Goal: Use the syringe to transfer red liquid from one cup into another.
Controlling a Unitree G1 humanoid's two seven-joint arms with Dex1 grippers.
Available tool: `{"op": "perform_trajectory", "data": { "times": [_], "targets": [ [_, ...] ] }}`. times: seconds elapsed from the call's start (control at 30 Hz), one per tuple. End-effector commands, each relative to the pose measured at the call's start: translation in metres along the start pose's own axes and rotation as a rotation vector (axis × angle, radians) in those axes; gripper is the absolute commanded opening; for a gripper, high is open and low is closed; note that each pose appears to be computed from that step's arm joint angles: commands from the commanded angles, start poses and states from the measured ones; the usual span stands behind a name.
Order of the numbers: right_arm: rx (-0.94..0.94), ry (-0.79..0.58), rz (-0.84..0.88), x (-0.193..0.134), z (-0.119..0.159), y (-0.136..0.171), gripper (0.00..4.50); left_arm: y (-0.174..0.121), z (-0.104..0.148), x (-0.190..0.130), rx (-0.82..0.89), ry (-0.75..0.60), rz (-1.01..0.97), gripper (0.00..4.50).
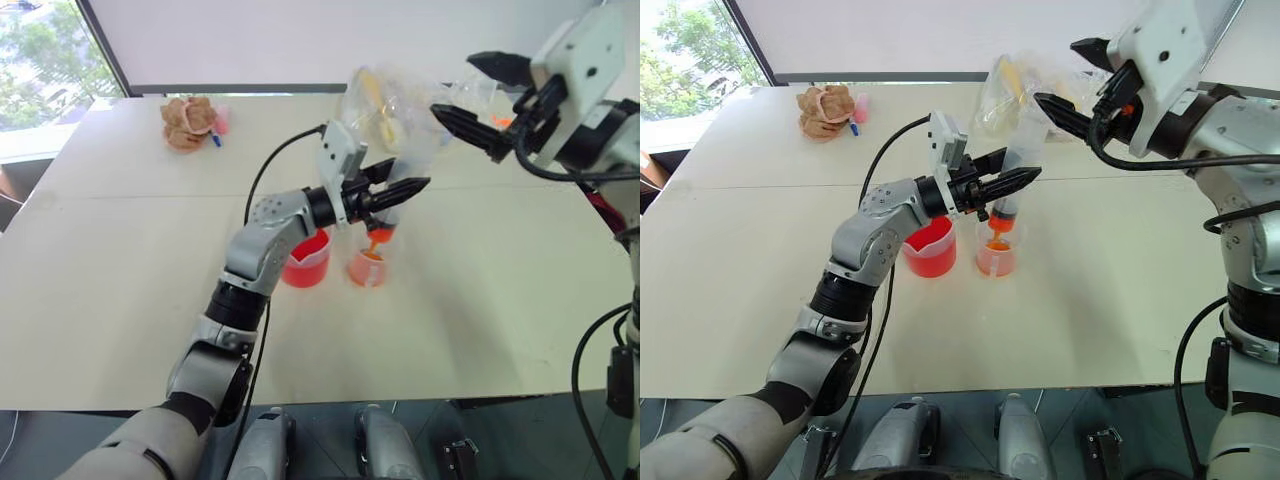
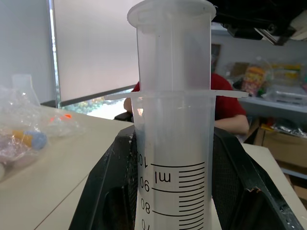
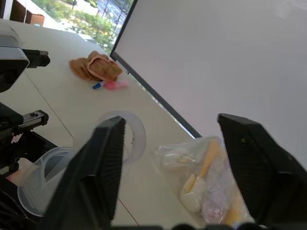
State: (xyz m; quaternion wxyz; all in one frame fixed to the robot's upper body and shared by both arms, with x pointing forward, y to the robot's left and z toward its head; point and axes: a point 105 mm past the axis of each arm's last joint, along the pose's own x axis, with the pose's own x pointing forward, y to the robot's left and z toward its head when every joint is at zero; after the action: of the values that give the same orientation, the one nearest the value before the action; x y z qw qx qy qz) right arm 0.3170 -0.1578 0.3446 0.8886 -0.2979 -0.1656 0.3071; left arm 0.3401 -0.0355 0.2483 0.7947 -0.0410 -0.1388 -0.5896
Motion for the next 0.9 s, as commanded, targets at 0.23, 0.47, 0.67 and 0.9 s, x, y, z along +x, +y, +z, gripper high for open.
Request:
{"op": "perform_trajectory", "data": {
  "times": [0.23,0.47,0.67,0.9],
  "targets": [
    [-0.026,0.000,-0.074,-0.004,0.004,-0.013,0.06,-0.015,0.024,0.006,0.063,-0.074,-0.069,1.42],
    [0.085,-0.005,0.150,-0.005,-0.001,0.036,0.06,-0.015,0.049,0.011,0.055,-0.157,-0.054,1.42],
    [0.129,0.023,0.177,-0.005,-0.012,0.051,0.06,-0.017,0.060,0.012,0.077,-0.179,-0.059,1.42],
    [0.200,0.024,0.208,-0.001,-0.021,0.069,0.06,-0.016,0.063,0.012,0.073,-0.192,-0.049,1.42]
  ]
}}
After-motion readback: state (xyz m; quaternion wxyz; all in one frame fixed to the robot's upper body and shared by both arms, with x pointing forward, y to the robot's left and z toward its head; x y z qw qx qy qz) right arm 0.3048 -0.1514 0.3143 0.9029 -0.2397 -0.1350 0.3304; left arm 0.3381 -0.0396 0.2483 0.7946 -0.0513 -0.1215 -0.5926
